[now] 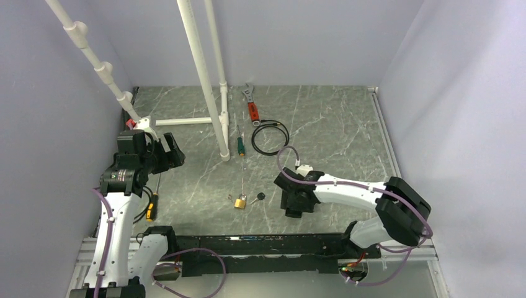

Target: Unlock with the key

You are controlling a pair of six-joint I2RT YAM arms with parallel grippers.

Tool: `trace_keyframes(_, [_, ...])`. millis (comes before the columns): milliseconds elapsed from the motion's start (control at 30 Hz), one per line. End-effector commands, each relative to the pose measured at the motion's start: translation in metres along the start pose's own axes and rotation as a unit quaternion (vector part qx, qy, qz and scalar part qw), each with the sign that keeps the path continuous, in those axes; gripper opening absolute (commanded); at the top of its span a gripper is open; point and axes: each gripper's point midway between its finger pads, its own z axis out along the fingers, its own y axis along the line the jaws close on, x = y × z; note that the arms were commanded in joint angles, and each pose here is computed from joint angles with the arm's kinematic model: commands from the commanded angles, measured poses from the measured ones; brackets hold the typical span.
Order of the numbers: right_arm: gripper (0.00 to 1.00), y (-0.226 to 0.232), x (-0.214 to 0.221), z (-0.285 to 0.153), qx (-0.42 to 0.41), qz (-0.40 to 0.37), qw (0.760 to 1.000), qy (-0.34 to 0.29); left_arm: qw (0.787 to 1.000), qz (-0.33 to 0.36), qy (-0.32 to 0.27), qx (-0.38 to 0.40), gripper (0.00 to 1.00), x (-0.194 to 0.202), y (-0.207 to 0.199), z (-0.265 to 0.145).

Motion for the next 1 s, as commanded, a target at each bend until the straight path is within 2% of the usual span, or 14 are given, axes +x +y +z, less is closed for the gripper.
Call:
trace_keyframes(0, [0.54, 0.014, -0.011, 0.001, -0.007, -0.002, 1.000, -0.021, 0.999, 0.018, -0.026, 0.007, 0.89, -0.012, -0.003, -0.004])
trace_keyframes(100, [0.21, 0.019, -0.014, -0.001, -0.011, -0.026, 0.999, -0.020, 0.999, 0.019, -0.025, 0.007, 0.89, -0.011, -0.003, -0.003])
trace_keyframes(133, [0.13, 0.020, -0.016, -0.003, -0.011, -0.027, 0.999, -0.021, 0.999, 0.020, -0.024, 0.008, 0.89, -0.011, -0.004, -0.003])
trace_keyframes(200, [0.04, 0.028, -0.020, -0.009, -0.028, -0.030, 0.999, -0.027, 0.999, 0.020, -0.024, 0.009, 0.89, -0.011, -0.004, -0.003])
trace_keyframes(267, [0.01, 0.046, -0.027, -0.022, -0.082, -0.029, 0.996, -0.038, 0.999, 0.022, -0.023, 0.012, 0.89, -0.010, -0.006, -0.003])
trace_keyframes(333, [0.00, 0.075, -0.033, -0.045, -0.182, -0.026, 0.981, -0.055, 0.999, 0.024, -0.023, 0.018, 0.89, -0.010, -0.008, -0.003])
trace_keyframes(433, [0.00, 0.109, -0.049, -0.088, -0.329, 0.008, 0.939, -0.098, 0.999, 0.025, -0.024, 0.020, 0.89, -0.010, -0.009, -0.004])
trace_keyframes(533, [0.00, 0.128, -0.064, -0.131, -0.419, 0.025, 0.898, -0.133, 0.999, 0.027, -0.024, 0.024, 0.89, -0.010, -0.010, -0.004])
trace_keyframes(833, [0.00, 0.162, -0.072, -0.206, -0.577, 0.048, 0.805, -0.131, 0.988, 0.061, -0.047, 0.138, 0.89, -0.011, -0.052, -0.023])
trace_keyframes(967, [0.00, 0.161, -0.076, -0.207, -0.576, 0.057, 0.803, -0.140, 0.980, 0.073, -0.038, 0.183, 0.89, -0.005, -0.069, -0.025])
